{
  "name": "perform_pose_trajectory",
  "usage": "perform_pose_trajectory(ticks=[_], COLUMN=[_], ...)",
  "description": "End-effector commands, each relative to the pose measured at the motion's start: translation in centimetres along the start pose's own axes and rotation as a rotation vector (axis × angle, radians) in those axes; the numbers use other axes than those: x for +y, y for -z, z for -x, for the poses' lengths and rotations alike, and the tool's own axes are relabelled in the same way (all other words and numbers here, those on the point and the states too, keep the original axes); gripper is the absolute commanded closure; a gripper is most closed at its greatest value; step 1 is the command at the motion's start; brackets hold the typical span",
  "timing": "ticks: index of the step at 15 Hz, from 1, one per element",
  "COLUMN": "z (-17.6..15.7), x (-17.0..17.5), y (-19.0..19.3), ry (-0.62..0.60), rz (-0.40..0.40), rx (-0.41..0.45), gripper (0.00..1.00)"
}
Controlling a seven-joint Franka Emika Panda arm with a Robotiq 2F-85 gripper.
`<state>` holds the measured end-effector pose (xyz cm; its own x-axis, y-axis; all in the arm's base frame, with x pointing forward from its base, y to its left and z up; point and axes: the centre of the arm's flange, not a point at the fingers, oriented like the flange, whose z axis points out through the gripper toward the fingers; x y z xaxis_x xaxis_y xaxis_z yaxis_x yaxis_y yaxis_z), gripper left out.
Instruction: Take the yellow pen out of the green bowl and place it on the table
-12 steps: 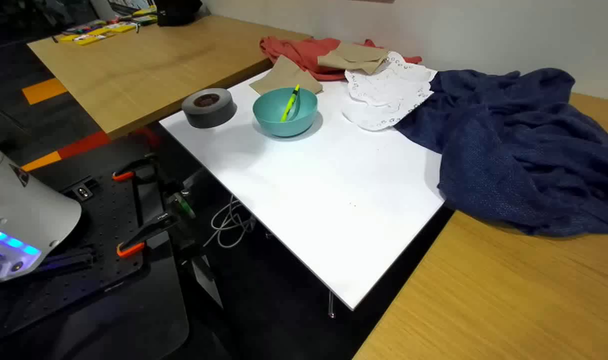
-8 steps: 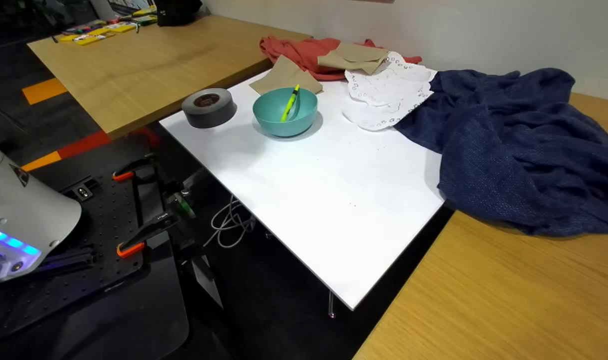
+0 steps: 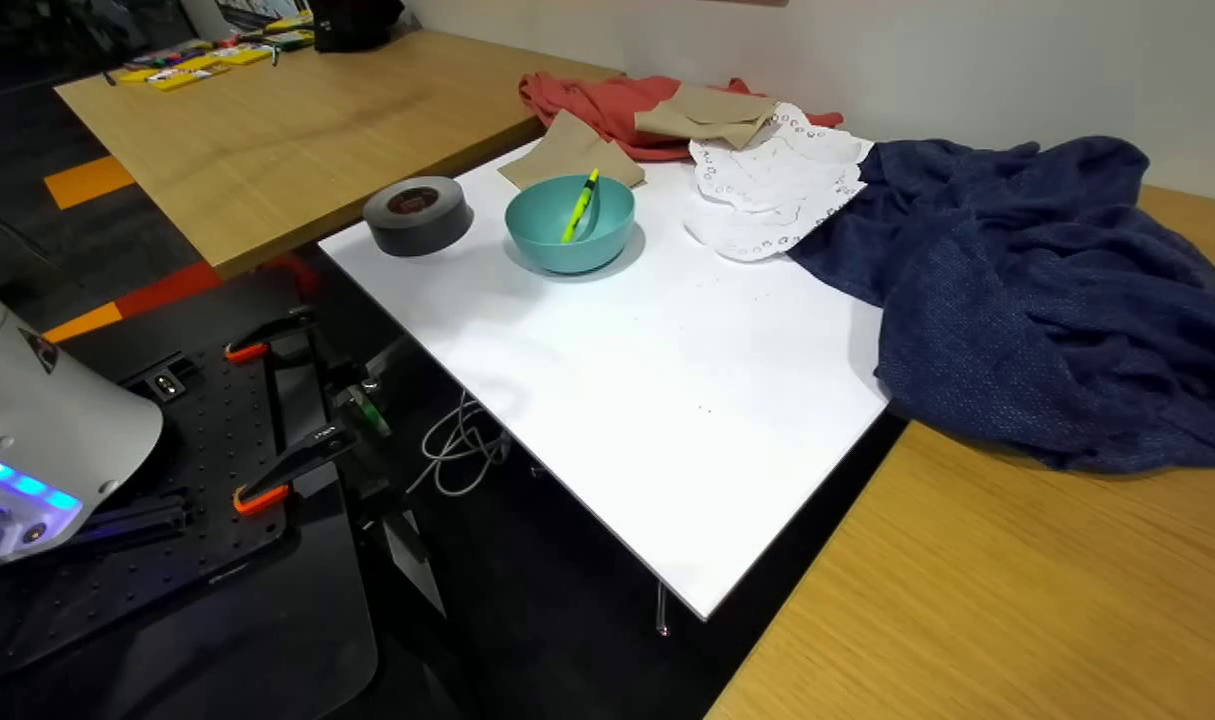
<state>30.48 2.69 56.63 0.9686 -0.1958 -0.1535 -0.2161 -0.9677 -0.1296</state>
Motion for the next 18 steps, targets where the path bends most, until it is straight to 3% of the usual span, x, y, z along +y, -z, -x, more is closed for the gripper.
perform_pose_trajectory(ticks=[1, 10, 14, 15, 18], z=[-3.3, -12.3, -14.5, -13.2, -13.6], x=[-0.9, -3.2, -4.2, -3.8, -3.9], y=[-1.9, -9.1, -11.3, -10.9, -11.6], ry=[0.079, 0.309, 0.379, 0.341, 0.342], rz=[0.062, 0.141, 0.159, 0.147, 0.148], rx=[0.066, 0.27, 0.263, 0.265, 0.249], gripper=[0.0, 0.0, 0.0, 0.0, 0.0])
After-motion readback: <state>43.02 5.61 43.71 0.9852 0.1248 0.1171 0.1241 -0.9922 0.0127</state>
